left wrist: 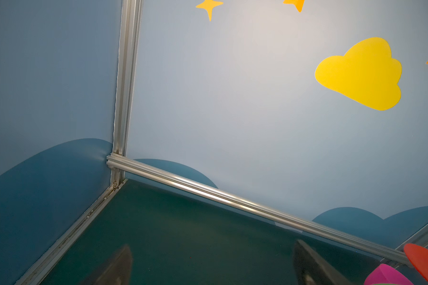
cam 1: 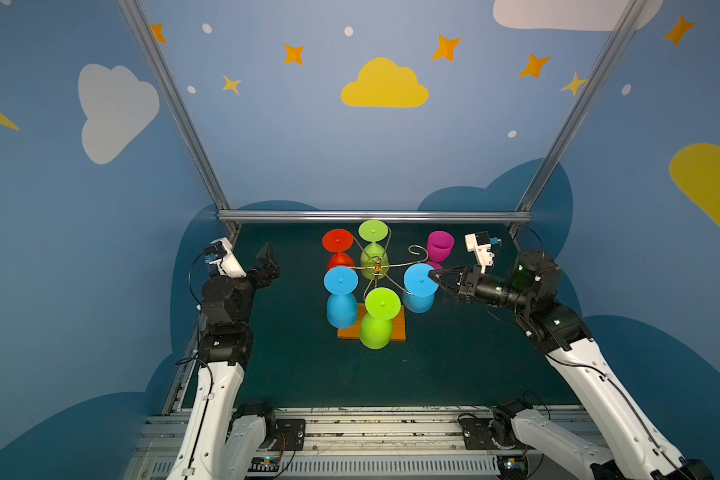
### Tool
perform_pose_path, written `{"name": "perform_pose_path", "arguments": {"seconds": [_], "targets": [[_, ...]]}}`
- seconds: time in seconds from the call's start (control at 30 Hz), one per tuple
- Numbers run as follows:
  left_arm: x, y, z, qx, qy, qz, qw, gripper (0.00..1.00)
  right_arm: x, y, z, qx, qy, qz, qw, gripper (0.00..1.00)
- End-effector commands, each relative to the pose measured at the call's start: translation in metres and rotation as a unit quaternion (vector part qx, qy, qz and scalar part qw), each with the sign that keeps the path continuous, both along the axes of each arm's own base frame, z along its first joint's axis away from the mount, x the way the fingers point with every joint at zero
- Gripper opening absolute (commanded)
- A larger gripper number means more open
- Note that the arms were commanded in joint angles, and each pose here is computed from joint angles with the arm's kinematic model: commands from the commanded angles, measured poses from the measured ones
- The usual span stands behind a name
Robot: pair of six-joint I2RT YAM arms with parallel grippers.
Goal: Take the wine glass off the wine glass rack
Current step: 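Grip the cyan glass base with the right gripper and pull it off the rack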
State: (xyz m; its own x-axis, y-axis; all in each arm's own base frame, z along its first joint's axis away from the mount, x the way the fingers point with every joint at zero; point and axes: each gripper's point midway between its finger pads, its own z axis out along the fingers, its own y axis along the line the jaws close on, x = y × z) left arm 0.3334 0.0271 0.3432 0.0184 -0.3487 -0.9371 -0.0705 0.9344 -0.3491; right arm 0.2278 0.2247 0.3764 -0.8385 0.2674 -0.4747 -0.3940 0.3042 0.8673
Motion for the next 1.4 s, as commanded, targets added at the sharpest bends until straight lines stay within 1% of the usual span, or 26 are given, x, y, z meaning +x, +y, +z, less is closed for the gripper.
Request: {"name": "perform_pose_path", "arguments": {"seconds": [0.0,0.3,0.43,1.0,1.17,1.37], "targets": [[-0.002,0.0,0.001,-0.001,-0.003,0.0,1.0,0.99,-0.009,0.002,0.018,0.009,-0.021,0.018,1.0,0.0],[-0.001,0.0,0.001,-0.003,-0.002,-0.001,1.0,0.99,-0.019,0.005,0.015,0.003,-0.014,0.035,0.999,0.0],[-0.001,0.0,0.0,-0.003,-0.002,-0.001,1.0,0.99,-0.02,0.009,0.019,0.005,-0.02,0.041,0.999,0.0],[-0.003,0.002,0.002,0.001,-0.004,0.003,1.0,0.99,-0.007,0.025,0.034,0.014,-0.042,0.058,0.997,0.0],[-0.003,0.003,0.002,-0.001,-0.004,0.004,1.0,0.99,-0.008,0.024,0.03,0.009,-0.039,0.054,0.998,0.0],[-0.003,0.002,0.001,-0.002,-0.004,0.003,1.0,0.99,0.0,0.024,0.029,0.007,-0.048,0.041,0.998,0.0]]}}
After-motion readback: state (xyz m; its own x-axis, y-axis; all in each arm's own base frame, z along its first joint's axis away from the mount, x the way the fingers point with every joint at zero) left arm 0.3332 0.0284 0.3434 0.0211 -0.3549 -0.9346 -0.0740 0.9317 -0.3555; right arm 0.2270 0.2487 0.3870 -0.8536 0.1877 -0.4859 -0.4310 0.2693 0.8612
